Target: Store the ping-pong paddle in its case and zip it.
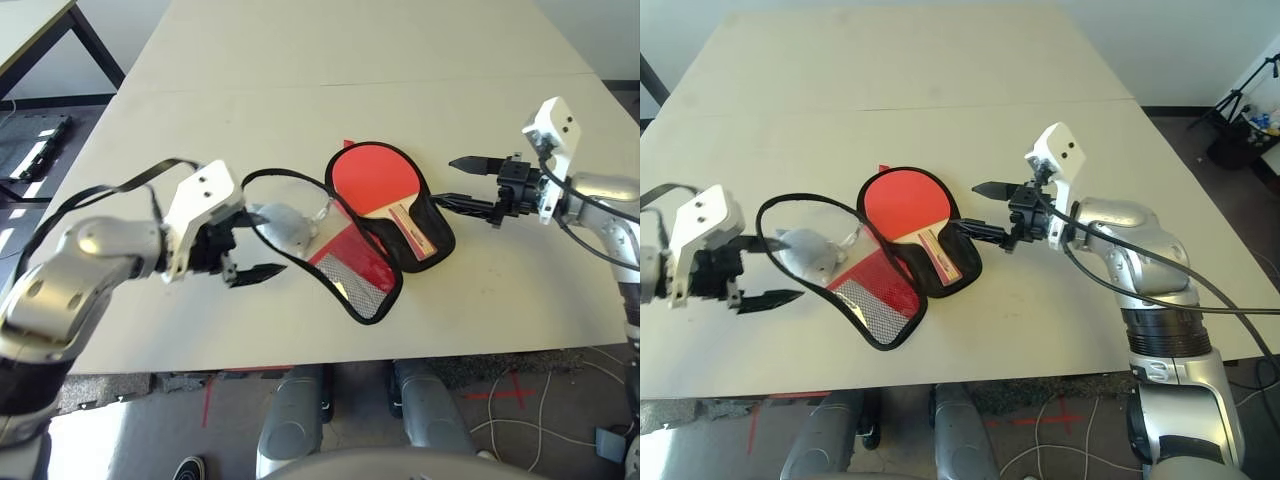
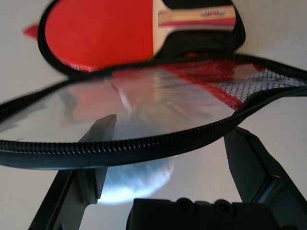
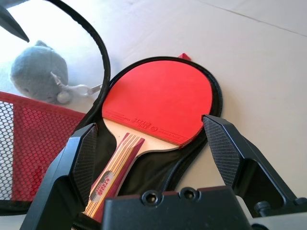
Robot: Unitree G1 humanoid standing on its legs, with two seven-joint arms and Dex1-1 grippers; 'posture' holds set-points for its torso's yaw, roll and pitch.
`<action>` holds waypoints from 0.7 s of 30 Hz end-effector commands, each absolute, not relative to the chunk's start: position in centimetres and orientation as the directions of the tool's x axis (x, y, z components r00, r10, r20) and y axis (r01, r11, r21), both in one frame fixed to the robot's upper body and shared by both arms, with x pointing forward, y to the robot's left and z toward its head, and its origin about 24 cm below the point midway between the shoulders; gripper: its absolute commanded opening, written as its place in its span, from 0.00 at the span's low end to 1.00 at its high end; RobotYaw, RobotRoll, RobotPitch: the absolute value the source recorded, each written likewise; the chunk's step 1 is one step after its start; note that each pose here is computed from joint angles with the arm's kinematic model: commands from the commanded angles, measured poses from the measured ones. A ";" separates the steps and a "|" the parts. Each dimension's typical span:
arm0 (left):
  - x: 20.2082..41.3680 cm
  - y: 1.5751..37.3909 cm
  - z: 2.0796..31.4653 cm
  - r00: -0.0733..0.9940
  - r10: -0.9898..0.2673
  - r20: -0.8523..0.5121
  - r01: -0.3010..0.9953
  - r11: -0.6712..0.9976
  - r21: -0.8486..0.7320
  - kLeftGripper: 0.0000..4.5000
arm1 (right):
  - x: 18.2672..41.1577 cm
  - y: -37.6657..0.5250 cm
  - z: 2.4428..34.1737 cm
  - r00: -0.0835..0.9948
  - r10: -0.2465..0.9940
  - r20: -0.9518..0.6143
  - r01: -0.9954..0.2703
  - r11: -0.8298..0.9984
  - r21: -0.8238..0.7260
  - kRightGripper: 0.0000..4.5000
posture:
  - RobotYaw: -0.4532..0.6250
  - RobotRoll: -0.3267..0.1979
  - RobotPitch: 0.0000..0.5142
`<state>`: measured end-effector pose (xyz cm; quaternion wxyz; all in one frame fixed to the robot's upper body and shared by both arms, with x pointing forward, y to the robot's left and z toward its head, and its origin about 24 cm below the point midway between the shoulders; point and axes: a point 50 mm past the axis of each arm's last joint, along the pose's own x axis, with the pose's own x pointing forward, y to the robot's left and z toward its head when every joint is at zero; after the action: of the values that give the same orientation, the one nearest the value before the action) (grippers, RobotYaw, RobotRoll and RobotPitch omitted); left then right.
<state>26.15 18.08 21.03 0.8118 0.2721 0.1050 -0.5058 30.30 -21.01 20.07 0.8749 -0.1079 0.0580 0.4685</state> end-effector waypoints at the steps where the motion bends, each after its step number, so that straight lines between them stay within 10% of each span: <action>1: 27.1 15.5 21.6 0.396 -0.823 -0.407 0.899 0.259 0.352 1.00 | 30.2 -21.8 20.0 0.558 0.812 -0.172 -0.829 0.553 -0.080 1.00 | 0.44 0.62 0.37; 11: 30.1 6.2 24.4 0.244 -0.951 -0.189 0.879 0.135 0.457 1.00 | 30.6 -25.3 20.2 0.599 0.792 -0.118 -0.794 0.606 0.040 1.00 | 0.39 0.62 0.36; 21: 30.7 6.7 22.8 0.269 -0.945 -0.187 0.884 0.164 0.438 1.00 | 29.9 -27.9 19.2 0.613 0.762 -0.210 -0.701 0.647 0.301 1.00 | 0.38 0.62 0.36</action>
<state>30.94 6.27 22.80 0.7590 0.2408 -0.0657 -0.6014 30.28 -27.66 19.67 0.9011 0.0709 0.1275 0.4083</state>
